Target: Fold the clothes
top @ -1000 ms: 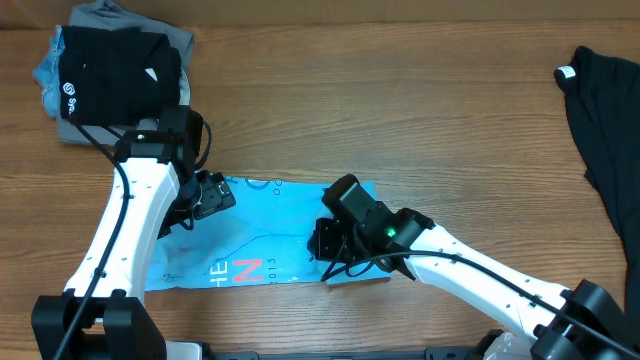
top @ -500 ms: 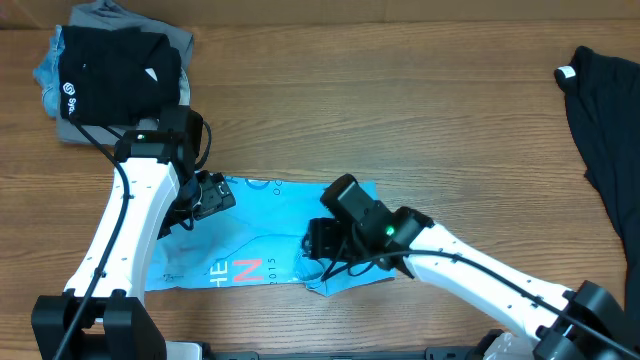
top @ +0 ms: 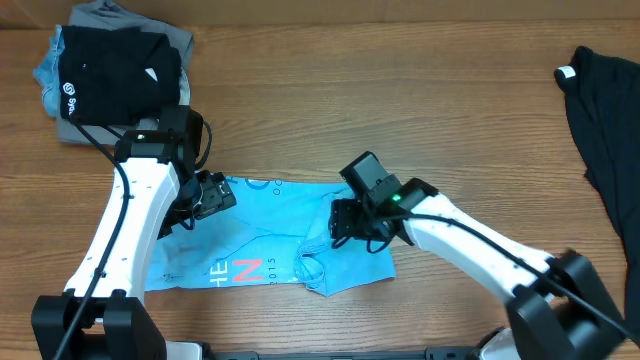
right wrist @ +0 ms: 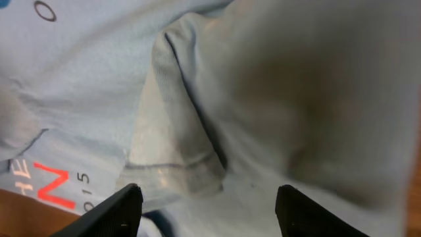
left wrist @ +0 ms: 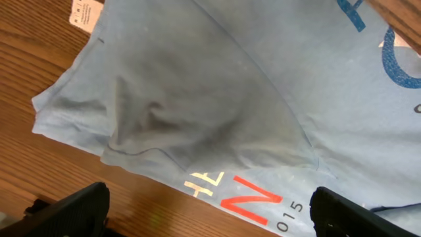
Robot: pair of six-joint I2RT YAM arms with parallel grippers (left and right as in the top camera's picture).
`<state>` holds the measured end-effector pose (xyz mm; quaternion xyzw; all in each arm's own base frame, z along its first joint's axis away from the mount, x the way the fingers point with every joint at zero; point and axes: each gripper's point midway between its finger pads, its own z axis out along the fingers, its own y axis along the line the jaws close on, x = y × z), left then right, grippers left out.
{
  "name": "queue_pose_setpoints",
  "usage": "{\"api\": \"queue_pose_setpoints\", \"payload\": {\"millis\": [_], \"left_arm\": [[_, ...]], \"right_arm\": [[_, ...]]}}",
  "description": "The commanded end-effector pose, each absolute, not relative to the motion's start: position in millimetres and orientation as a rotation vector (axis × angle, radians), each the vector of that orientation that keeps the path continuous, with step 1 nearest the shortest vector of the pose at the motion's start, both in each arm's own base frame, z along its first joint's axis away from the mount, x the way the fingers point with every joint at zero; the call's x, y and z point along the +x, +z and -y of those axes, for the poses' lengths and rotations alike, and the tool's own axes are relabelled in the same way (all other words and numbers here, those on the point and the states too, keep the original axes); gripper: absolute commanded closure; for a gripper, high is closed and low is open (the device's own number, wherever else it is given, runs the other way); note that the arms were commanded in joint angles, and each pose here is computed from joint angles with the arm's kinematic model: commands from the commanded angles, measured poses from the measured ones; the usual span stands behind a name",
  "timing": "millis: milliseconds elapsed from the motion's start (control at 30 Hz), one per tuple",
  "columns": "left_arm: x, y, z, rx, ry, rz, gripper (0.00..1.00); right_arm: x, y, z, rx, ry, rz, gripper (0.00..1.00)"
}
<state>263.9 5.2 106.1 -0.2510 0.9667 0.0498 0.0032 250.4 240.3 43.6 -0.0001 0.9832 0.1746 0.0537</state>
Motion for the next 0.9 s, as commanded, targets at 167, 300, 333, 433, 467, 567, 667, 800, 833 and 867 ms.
{"api": "queue_pose_setpoints", "payload": {"millis": [167,300,333,433,467,567,667,800,833,867], "left_arm": [[264.7,109.3,-4.1,-0.822,0.132,-3.016,0.00],[266.0,109.3,-4.0,-0.821,0.129,-3.011,0.00],[266.0,109.3,-4.0,-0.821,0.129,-3.011,0.00],[265.9,109.3,-4.1,-0.821,0.130,-3.011,0.00],[266.0,109.3,-4.1,-0.821,0.130,-3.010,0.00],[266.0,109.3,-4.1,-0.821,0.130,-3.011,0.00],[266.0,109.3,-4.1,-0.821,0.130,-3.010,0.00],[265.8,109.2,-4.1,-0.821,0.130,-3.012,0.00],[265.8,109.3,-4.1,-0.821,0.131,-3.011,0.00],[265.8,109.2,-4.2,-0.821,0.131,-3.012,0.00]], "right_arm": [[250.5,28.6,-257.5,-0.033,0.604,-3.031,0.33],[249.7,31.1,-264.7,-0.045,0.666,-3.028,0.41],[249.6,31.0,-264.6,-0.045,0.665,-3.029,0.41],[249.8,30.4,-264.1,-0.045,0.660,-3.029,0.40],[250.1,30.4,-264.3,-0.045,0.661,-3.027,0.41],[249.9,28.4,-264.2,-0.043,0.658,-3.032,0.46],[248.8,23.1,-263.4,-0.023,0.647,-3.050,0.57],[248.3,18.9,-263.4,0.002,0.642,-3.063,0.80],[248.6,19.0,-263.4,0.010,0.642,-3.062,0.87],[249.1,19.4,-264.0,0.017,0.647,-3.061,0.93]]}}
